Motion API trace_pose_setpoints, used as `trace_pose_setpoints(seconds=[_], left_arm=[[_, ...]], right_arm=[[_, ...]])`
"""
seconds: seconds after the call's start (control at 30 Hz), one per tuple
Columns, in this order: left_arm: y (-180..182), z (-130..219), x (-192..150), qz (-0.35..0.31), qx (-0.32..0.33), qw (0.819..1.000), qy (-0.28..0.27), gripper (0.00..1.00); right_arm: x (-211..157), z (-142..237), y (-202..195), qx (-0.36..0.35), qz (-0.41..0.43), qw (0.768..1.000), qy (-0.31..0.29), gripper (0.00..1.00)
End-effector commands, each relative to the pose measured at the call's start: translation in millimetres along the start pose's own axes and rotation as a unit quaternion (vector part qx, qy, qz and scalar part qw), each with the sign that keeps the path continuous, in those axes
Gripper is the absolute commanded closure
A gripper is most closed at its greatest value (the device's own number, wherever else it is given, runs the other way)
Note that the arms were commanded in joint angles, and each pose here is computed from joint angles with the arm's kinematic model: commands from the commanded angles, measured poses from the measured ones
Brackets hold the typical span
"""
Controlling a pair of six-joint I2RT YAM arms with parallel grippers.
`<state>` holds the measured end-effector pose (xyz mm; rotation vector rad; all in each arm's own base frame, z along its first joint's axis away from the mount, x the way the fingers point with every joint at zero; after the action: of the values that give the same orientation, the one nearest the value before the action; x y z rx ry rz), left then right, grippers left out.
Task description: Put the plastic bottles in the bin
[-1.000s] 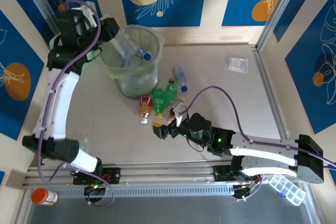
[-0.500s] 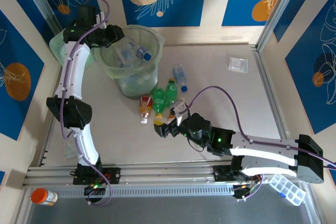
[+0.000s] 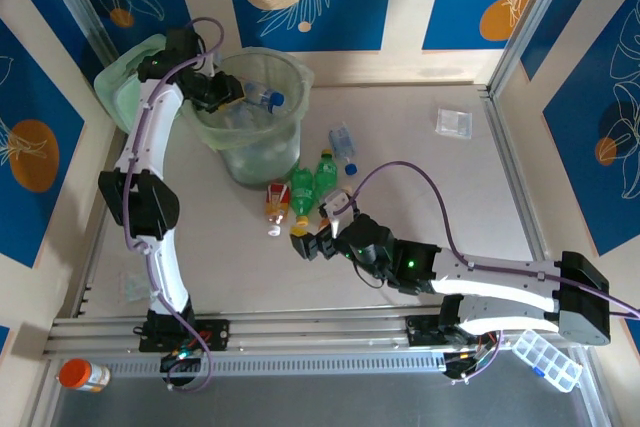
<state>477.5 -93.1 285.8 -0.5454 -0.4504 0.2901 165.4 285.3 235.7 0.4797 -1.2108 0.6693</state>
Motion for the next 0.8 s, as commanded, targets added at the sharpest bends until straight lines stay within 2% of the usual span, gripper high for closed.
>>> trace_pose_setpoints(seconds=[0.0, 0.17, 0.43, 0.57, 0.77], left_arm=[[21, -19, 2, -0.004, 0.036, 0.999, -0.004, 0.64], [25, -30, -3, -0.001, 0.029, 1.0, 0.004, 0.48], [-2, 11, 9, -0.005, -0.008, 0.998, -0.056, 0.3], [-14, 33, 13, 0.006, -0.024, 0.996, -0.085, 0.25], [-22, 67, 12, -0.004, -0.014, 0.992, -0.122, 0.2]], right_arm=[[14, 2, -3, -0.012, -0.015, 1.0, -0.019, 0.01], [13, 2, -5, -0.017, -0.015, 1.0, -0.019, 0.01], [15, 2, -8, -0.025, -0.005, 0.999, -0.026, 0.02], [16, 4, -11, -0.031, -0.003, 0.999, -0.029, 0.02], [19, 9, -13, -0.029, -0.008, 0.999, -0.039, 0.02]])
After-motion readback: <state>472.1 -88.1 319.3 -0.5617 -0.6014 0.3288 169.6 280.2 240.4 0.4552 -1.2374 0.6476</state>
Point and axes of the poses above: each hand's point on the last joint's axis, 136 mm out from that joint toward the fingers, its own z axis back along the fingers, its own y axis along the line the jaws close on, x = y × z, the point moved 4 cm from there along z, back along the fingers, and after that the axes turned 7 degrees about z, right-handed, at the moved point
